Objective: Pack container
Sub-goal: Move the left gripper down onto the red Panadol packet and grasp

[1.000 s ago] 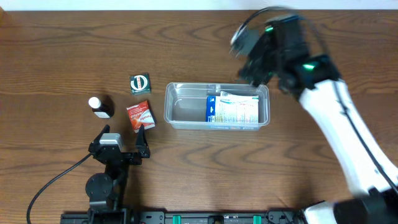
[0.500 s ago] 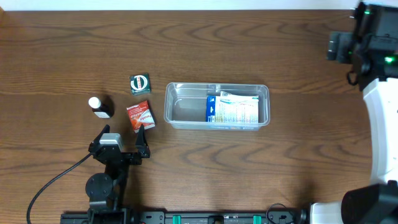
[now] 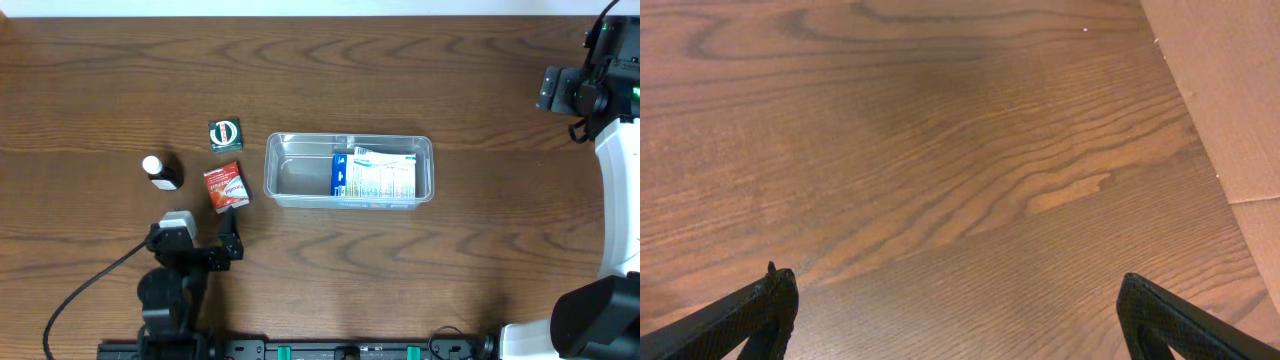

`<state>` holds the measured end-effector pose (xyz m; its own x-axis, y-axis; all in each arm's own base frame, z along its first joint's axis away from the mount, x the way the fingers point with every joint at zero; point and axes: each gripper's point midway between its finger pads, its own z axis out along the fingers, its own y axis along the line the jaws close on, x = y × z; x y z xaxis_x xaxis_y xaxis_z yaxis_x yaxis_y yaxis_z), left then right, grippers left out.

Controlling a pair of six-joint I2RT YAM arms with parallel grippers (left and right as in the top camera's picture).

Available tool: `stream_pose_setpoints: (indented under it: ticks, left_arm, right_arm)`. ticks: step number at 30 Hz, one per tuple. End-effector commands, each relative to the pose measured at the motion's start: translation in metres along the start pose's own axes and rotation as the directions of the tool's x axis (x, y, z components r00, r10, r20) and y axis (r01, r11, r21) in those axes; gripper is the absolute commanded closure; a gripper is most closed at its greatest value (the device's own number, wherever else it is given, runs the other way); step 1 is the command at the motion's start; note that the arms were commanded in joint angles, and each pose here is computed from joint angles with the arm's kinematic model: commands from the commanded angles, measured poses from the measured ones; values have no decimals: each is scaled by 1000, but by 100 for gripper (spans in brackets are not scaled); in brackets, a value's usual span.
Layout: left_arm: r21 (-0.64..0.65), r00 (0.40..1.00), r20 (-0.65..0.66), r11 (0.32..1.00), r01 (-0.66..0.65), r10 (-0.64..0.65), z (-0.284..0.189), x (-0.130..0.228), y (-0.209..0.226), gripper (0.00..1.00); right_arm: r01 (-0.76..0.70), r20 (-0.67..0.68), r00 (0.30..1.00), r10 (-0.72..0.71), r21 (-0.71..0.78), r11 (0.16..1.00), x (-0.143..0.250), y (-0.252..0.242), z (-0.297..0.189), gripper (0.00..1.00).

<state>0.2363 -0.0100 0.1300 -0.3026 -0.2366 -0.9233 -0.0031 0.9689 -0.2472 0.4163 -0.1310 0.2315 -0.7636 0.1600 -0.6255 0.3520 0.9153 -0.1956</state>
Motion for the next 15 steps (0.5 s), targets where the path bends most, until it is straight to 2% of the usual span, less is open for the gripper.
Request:
stream_pose_setpoints:
  ticks: [1, 5, 8, 11, 15]
  left_arm:
    - [8, 993, -21, 994, 113, -113, -8, -33, -11, 2]
    - [-9, 977, -152, 989, 150, -149, -7, -61, -23, 2]
    - [-53, 936, -310, 986, 159, -168, 1, -71, -28, 2]
    - [-122, 850, -496, 983, 137, -180, 11, -69, -26, 2]
    - [-203, 714, -662, 971, 125, -230, 34, -56, -20, 2]
  right_arm:
    - [-26, -5, 1000, 26, 1, 1000, 1, -2, 1, 1]
    - [-26, -5, 1000, 26, 1, 1000, 1, -2, 1, 1]
    - [-26, -5, 1000, 26, 1, 1000, 1, -2, 1, 1]
    - [-26, -5, 1000, 26, 1, 1000, 1, -2, 1, 1]
    - [-26, -5, 1000, 26, 1, 1000, 1, -2, 1, 1]
